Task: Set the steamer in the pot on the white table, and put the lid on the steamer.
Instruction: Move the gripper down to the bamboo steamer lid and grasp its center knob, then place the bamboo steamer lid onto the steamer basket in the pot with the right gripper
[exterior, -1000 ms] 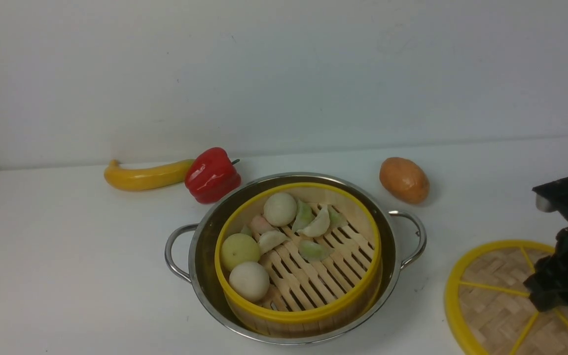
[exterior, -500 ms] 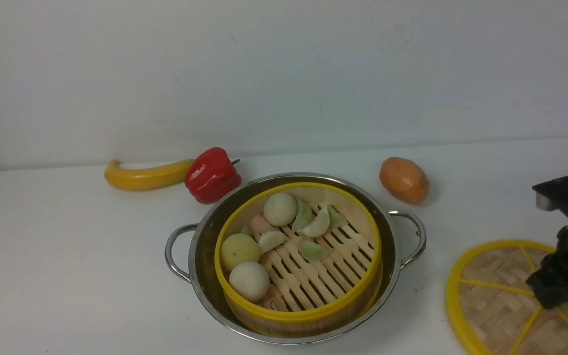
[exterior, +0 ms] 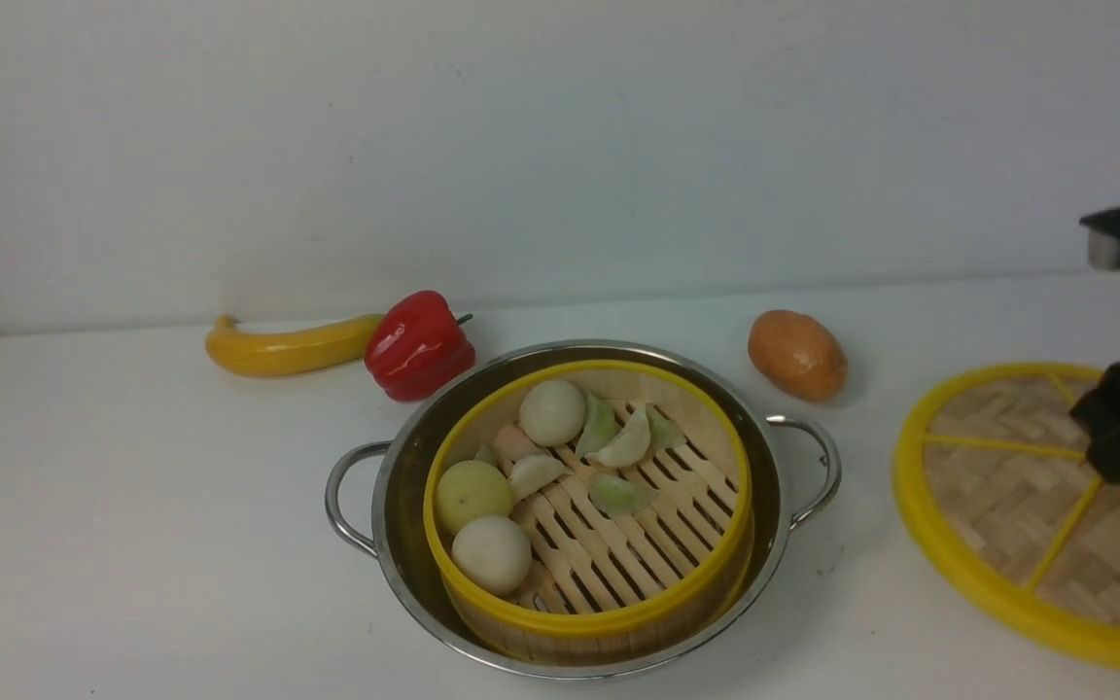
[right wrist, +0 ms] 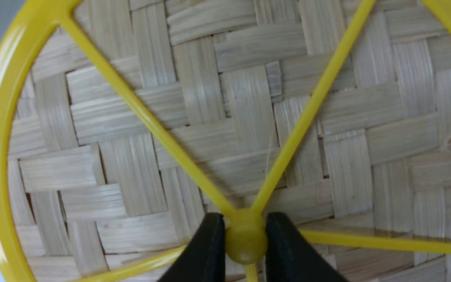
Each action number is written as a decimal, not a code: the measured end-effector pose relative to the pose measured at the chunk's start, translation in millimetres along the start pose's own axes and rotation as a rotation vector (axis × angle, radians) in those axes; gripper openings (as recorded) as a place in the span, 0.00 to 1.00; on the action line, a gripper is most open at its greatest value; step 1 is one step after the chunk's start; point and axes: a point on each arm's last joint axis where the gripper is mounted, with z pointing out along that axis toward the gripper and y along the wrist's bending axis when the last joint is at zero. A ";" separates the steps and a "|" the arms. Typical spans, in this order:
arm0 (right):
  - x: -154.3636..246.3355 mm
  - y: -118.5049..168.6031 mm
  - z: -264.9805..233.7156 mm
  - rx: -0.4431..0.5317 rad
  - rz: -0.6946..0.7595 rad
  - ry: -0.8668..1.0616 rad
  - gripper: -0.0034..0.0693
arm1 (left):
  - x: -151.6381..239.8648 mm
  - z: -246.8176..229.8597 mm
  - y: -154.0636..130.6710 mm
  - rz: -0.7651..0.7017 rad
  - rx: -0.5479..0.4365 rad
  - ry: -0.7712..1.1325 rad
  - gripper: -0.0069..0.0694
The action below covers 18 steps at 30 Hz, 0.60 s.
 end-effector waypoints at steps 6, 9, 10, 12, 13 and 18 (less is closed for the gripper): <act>-22.2 9.9 -29.4 -0.027 -0.027 -0.128 0.20 | 0.0 0.0 0.0 0.000 0.000 0.000 0.59; -35.1 33.5 -42.2 -0.036 -0.117 -0.173 0.20 | 0.0 0.0 0.0 0.000 0.000 0.000 0.59; -37.5 39.7 -44.6 -0.040 -0.136 -0.181 0.20 | 0.0 0.0 0.0 0.000 0.000 0.000 0.59; -46.4 64.9 -53.8 -0.056 -0.212 -0.219 0.20 | 0.0 0.0 0.0 0.000 0.000 0.000 0.59; -47.2 67.4 -54.2 -0.059 -0.219 -0.220 0.20 | 0.0 0.0 0.0 0.000 0.000 0.000 0.59; -68.5 127.6 -59.8 -0.096 -0.367 -0.260 0.20 | 0.0 0.0 0.0 0.000 0.000 0.000 0.59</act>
